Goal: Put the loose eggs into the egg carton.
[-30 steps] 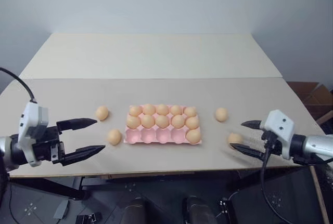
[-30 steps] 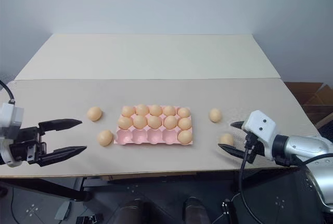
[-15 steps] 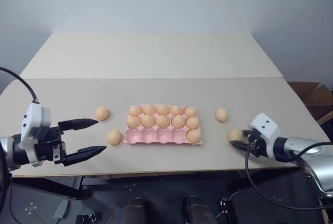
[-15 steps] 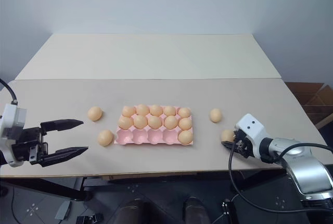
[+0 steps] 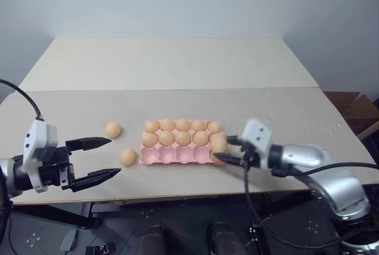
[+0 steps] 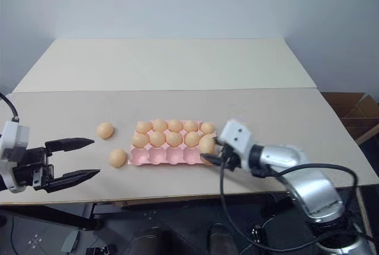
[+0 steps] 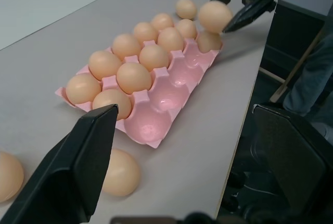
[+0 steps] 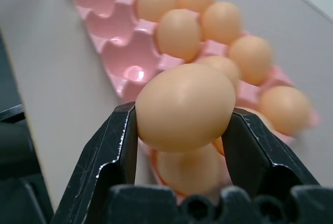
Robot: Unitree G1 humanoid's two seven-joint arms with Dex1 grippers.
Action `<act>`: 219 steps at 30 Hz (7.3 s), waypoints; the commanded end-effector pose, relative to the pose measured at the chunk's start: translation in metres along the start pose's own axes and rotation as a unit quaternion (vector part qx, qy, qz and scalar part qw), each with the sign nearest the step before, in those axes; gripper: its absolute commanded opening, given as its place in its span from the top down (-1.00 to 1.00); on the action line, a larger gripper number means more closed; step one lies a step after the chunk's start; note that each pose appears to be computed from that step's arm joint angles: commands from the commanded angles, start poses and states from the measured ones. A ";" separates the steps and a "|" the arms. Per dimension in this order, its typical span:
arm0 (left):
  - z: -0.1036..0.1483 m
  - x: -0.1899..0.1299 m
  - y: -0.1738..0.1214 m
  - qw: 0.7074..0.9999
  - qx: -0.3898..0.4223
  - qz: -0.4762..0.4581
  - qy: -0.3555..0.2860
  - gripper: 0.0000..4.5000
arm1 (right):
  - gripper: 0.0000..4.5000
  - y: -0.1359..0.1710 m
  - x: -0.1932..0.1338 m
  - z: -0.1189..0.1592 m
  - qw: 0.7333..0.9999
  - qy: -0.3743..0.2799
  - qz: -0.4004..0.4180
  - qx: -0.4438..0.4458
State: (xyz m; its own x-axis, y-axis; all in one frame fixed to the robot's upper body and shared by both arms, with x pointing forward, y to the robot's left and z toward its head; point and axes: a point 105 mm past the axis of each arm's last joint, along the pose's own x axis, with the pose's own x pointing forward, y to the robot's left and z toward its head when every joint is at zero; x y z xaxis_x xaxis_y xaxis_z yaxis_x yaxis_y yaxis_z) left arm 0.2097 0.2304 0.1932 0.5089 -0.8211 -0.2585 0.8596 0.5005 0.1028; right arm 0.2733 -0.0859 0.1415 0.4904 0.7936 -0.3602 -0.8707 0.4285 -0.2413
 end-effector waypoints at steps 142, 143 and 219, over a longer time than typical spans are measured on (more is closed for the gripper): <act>-0.012 0.089 0.008 0.999 0.001 0.048 -0.017 0.13 | -1.00 -0.045 -0.099 0.015 0.989 -0.067 -0.127 -0.035; -0.013 0.096 0.007 0.999 -0.001 0.046 -0.019 0.13 | -1.00 -0.045 -0.098 0.015 0.989 -0.066 -0.128 -0.036; 0.003 0.091 0.030 0.998 0.013 0.052 0.038 0.21 | -1.00 -0.039 -0.103 0.037 0.983 -0.079 -0.142 -0.086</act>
State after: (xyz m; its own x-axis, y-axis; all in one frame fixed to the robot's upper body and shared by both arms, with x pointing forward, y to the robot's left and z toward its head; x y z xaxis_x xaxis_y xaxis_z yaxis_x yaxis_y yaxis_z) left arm 0.2941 0.1818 0.1651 0.6617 -0.6721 -0.3324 0.7393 0.6588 0.1396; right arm 0.2597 -0.1705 0.2113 0.6863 0.7130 -0.1436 -0.6917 0.5788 -0.4318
